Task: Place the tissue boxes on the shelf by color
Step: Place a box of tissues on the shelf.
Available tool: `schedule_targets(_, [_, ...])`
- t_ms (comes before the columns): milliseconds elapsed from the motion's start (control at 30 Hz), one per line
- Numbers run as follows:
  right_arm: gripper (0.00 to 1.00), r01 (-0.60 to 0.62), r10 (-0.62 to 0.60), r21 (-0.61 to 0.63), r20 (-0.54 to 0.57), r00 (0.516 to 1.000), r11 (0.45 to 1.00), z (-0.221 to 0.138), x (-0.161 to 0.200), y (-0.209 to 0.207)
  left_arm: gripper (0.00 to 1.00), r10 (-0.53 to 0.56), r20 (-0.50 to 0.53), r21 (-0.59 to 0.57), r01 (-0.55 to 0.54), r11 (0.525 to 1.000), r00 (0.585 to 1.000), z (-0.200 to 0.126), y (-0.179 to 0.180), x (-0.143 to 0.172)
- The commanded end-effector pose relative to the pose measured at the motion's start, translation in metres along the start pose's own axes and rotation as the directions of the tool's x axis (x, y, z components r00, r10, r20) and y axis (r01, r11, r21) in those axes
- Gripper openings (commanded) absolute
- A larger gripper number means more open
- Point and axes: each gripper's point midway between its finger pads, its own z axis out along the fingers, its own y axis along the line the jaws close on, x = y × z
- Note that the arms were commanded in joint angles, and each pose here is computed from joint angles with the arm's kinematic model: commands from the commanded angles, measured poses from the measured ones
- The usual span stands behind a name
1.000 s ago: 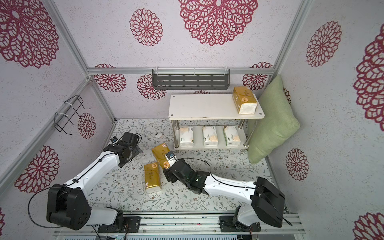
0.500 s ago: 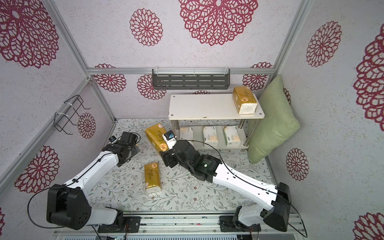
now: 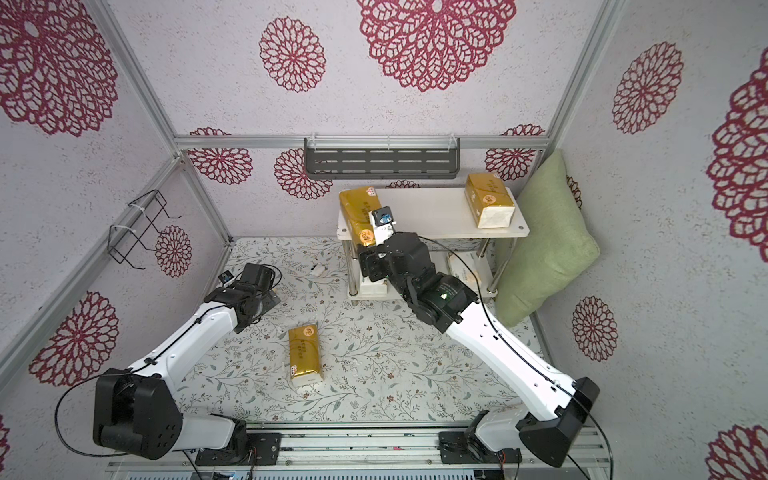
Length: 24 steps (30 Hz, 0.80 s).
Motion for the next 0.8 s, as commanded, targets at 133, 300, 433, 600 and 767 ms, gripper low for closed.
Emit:
schedule_targets(133, [0.76, -0.019, 0.004, 0.219, 0.069, 0.998, 0.976, -0.001, -0.036, -0.075, 0.96, -0.009, 0.01, 0.013, 0.009, 1.0, 1.0, 0.004, -0.001, -0.001])
schedule_targets(300, [0.77, -0.037, 0.025, 0.297, 0.043, 0.999, 0.954, 0.01, -0.032, -0.107, 0.96, -0.008, 0.012, 0.015, 0.008, 1.0, 1.0, 0.004, -0.002, -0.002])
schedule_targets(433, [0.77, -0.057, 0.048, 0.319, 0.038, 0.998, 0.946, 0.019, -0.027, -0.121, 0.96, -0.001, 0.017, 0.014, 0.001, 1.0, 1.0, 0.004, -0.002, -0.002])
schedule_targets(600, [0.78, -0.076, 0.065, 0.353, 0.045, 0.997, 0.932, 0.025, -0.025, -0.135, 0.96, 0.001, 0.011, 0.017, -0.001, 1.0, 1.0, 0.006, -0.003, -0.001])
schedule_targets(767, [0.82, -0.082, 0.07, 0.367, 0.045, 0.996, 0.927, 0.031, -0.023, -0.142, 0.96, -0.005, 0.02, 0.012, 0.004, 1.0, 1.0, 0.006, -0.001, -0.002])
